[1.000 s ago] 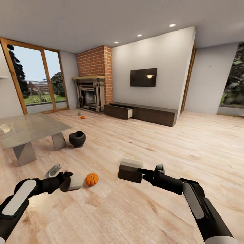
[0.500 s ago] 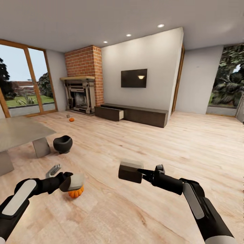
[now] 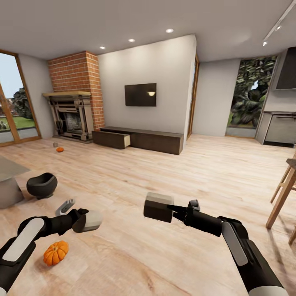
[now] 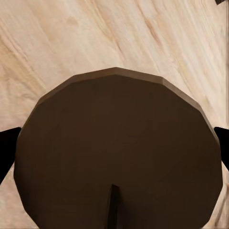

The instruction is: Place each of the two pumpkins and all three candles from the living room inside a cabinet in the living room (use any cabinet), then make sure every cabinet is closed, and position the cauldron so it is next to a table in the living room.

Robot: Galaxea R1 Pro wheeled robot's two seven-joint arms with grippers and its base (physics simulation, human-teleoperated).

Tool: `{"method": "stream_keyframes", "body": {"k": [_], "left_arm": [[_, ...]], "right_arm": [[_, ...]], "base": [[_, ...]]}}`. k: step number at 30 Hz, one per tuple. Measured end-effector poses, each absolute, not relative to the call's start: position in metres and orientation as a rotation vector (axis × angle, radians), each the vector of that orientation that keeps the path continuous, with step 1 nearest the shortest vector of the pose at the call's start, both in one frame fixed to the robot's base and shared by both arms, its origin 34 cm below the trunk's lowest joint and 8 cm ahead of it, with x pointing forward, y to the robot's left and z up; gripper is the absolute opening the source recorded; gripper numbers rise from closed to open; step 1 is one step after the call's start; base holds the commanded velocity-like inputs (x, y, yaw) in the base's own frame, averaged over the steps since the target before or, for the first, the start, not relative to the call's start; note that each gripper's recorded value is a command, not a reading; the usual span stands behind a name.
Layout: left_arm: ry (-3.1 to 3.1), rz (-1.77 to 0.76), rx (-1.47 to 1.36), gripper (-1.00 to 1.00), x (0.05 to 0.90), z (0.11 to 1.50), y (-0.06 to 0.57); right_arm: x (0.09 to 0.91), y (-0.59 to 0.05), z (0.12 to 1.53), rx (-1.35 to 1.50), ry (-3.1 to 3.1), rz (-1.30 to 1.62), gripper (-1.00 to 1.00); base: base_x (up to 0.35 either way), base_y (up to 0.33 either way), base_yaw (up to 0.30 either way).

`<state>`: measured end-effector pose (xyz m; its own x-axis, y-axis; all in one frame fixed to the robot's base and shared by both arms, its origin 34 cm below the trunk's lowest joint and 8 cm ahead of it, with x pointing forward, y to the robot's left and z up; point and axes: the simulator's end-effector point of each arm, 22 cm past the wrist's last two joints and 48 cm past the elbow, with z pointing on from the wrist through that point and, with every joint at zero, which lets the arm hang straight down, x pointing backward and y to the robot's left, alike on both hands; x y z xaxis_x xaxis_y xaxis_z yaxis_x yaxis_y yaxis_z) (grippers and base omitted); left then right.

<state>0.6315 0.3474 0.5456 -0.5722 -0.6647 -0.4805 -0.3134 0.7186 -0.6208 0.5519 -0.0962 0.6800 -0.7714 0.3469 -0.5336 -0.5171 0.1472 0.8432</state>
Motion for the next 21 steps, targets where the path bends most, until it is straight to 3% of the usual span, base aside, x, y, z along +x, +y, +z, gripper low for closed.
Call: {"method": "stream_keyframes", "body": {"k": [14, 21], "left_arm": [[2.197, -0.621, -0.737, -1.00, 0.6313, 0.5454, 0.3475], [2.198, -0.621, -0.738, -1.00, 0.6311, 0.5451, 0.3477]], "right_arm": [[0.5520, -0.0961, 0.6797, -0.164, 1.780, 1.697, -1.00], [0.5520, -0.0966, 0.6796, -0.164, 1.780, 1.696, -1.00]], "base": [[0.246, -0.222, -0.013], [0.316, -0.056, 0.000]]}}
